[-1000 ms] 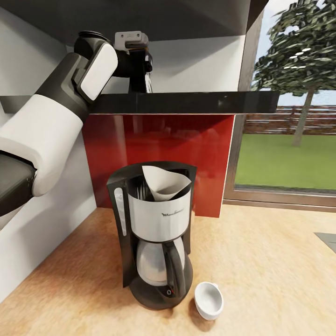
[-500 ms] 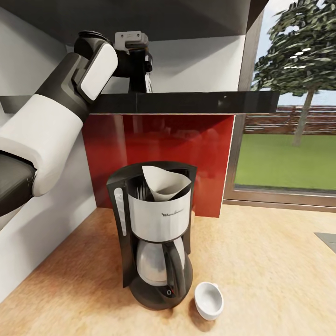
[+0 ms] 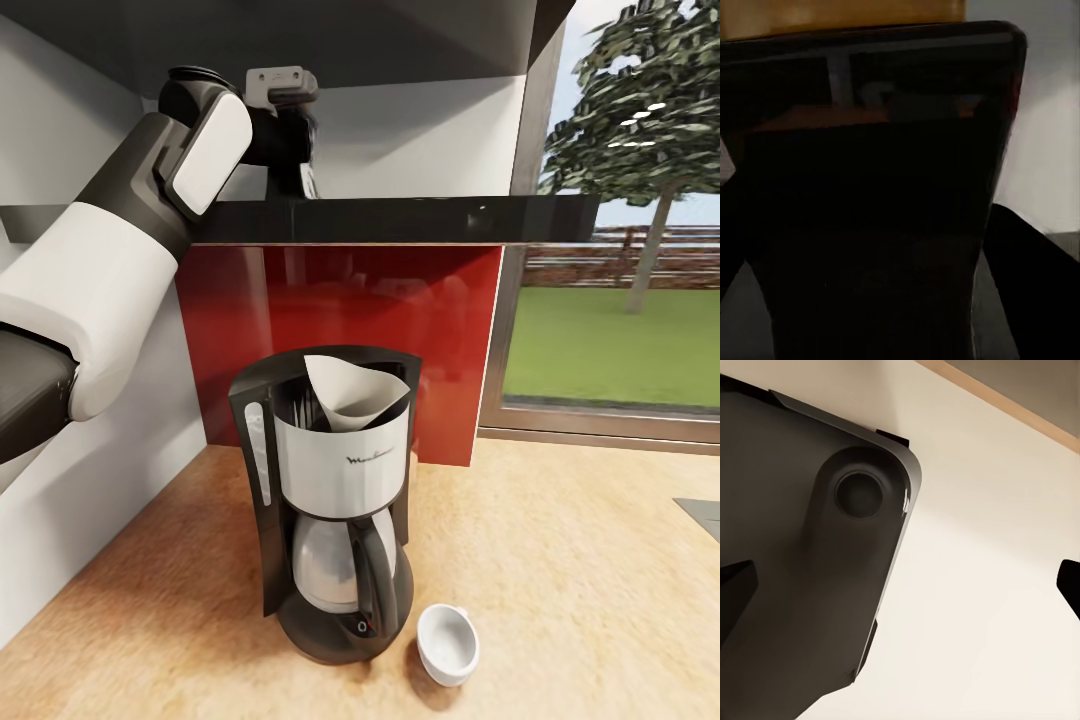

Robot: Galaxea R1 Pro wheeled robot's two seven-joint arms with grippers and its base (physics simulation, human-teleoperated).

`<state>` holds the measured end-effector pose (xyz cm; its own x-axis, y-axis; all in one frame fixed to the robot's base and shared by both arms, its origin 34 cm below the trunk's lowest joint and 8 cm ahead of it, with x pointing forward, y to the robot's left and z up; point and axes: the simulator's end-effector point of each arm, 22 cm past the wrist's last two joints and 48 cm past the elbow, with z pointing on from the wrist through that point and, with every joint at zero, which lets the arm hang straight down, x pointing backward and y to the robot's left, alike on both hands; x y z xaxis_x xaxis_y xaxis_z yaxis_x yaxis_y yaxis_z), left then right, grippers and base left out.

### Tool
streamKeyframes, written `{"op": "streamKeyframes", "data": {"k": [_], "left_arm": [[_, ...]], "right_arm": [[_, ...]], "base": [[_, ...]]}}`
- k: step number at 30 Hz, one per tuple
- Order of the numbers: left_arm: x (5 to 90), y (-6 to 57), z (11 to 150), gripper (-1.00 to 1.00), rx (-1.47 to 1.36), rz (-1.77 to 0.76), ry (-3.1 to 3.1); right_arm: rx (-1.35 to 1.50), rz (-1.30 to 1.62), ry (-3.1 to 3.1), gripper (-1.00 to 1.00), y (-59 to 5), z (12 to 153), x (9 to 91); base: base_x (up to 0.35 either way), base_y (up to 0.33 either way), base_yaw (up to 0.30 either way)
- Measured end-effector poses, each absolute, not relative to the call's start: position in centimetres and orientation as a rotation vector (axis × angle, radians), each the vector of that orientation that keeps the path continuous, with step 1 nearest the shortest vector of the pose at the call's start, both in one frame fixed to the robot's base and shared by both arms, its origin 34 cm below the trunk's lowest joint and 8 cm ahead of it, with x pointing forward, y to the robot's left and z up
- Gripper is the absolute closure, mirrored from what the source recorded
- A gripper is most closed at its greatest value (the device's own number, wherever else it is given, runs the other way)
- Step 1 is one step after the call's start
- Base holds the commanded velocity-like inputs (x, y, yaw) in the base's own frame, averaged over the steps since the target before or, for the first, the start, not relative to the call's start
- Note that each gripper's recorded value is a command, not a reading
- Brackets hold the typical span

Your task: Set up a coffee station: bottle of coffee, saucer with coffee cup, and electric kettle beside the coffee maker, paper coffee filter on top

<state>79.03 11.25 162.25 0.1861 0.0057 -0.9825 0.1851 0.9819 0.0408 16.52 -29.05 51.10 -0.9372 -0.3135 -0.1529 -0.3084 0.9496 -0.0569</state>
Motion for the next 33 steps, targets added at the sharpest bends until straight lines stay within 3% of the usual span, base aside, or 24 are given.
{"op": "streamKeyframes", "data": {"k": [33], "left_arm": [[75.9,9.3,165.4,1.0,0.21,-0.154,1.285]], "right_arm": [[-0.473,-0.048,2.943,-1.0,-29.0,51.1,16.5]], "base": [[0.0,0.0,0.0]]}}
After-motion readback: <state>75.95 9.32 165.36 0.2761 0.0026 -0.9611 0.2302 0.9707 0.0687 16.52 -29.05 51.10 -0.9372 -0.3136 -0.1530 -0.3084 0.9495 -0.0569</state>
